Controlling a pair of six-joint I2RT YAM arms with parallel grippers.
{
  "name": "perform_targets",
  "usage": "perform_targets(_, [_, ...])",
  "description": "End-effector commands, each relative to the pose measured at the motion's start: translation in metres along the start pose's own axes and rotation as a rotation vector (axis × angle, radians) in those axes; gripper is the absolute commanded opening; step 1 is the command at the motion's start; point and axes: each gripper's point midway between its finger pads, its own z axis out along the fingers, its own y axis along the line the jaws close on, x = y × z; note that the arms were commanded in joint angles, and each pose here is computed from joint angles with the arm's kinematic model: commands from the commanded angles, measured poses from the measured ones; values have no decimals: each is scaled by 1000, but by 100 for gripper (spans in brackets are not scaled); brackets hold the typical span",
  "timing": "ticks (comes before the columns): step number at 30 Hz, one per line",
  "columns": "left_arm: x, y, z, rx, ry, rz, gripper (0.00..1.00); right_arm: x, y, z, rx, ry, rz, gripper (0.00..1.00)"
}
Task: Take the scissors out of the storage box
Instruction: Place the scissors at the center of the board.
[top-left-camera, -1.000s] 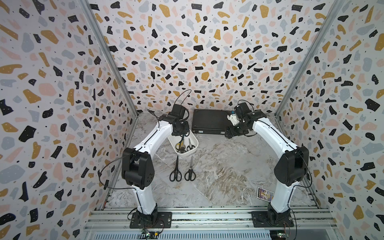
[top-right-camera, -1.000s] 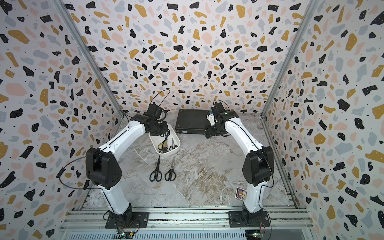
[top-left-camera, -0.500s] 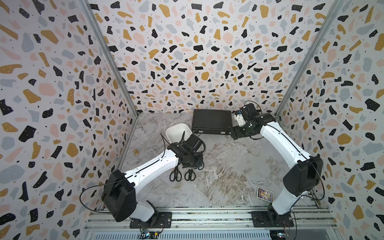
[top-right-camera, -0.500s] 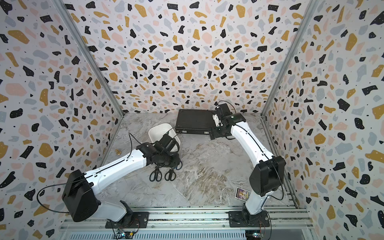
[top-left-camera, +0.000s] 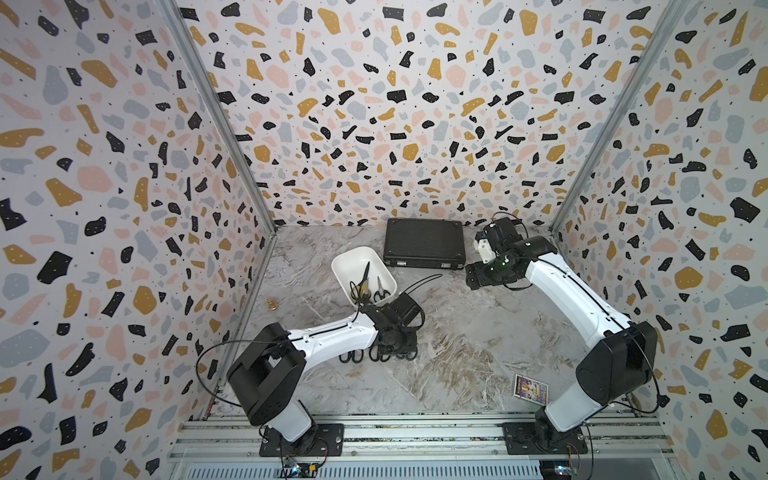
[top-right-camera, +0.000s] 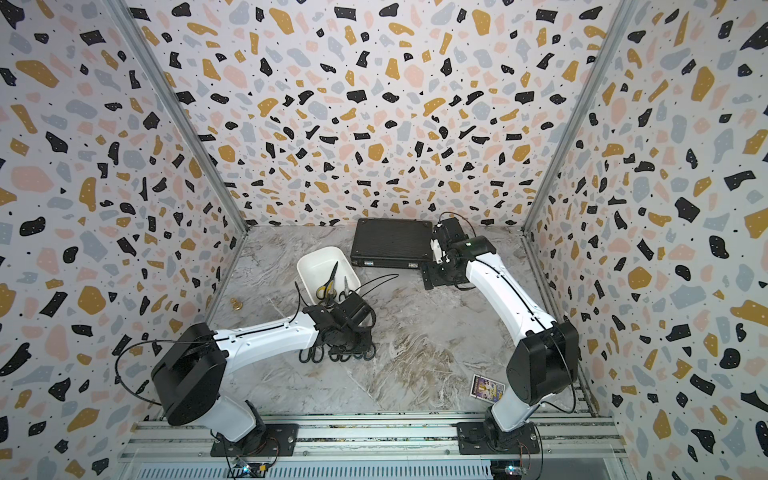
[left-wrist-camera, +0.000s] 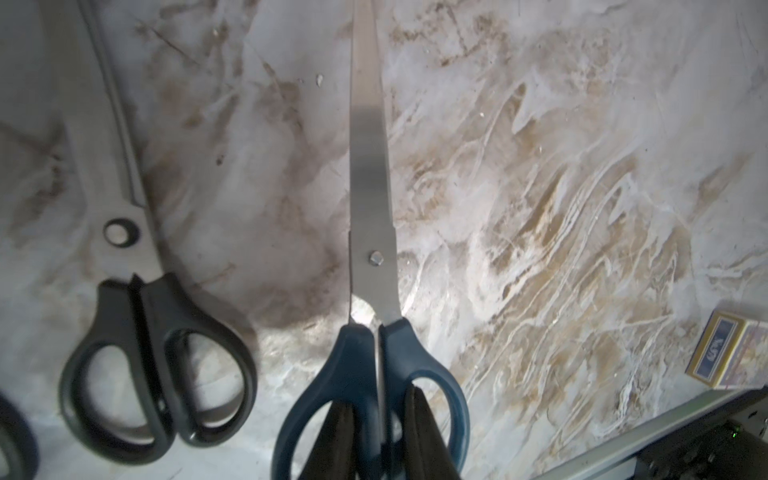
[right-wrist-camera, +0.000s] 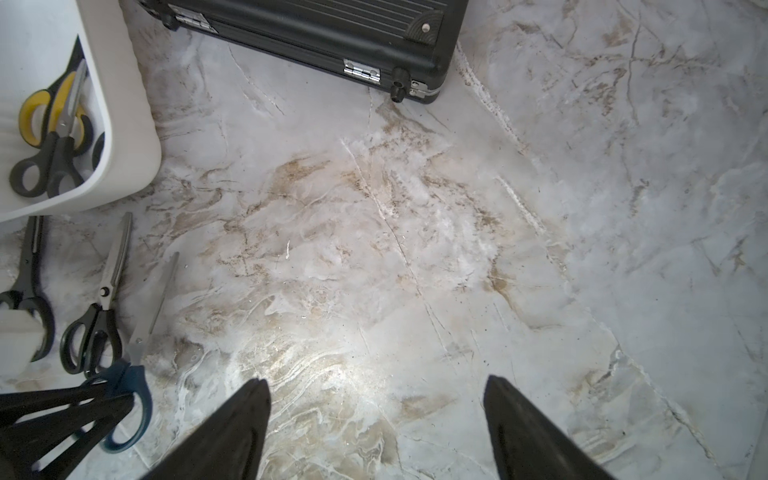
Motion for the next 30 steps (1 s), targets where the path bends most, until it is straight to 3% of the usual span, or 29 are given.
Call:
perform_targets(1, [-13,-8,6,8,-43,-52,0,-2,3,-16,-19,-38,12,86])
perform_targets(19, [-14,-1,34,-43,19,-51,8,-3,10,-11,-54,-29,12,86])
perform_targets(30, [-21,0,12,-51,-22,-38,26,-1,9,-12,-52,-29,6,86])
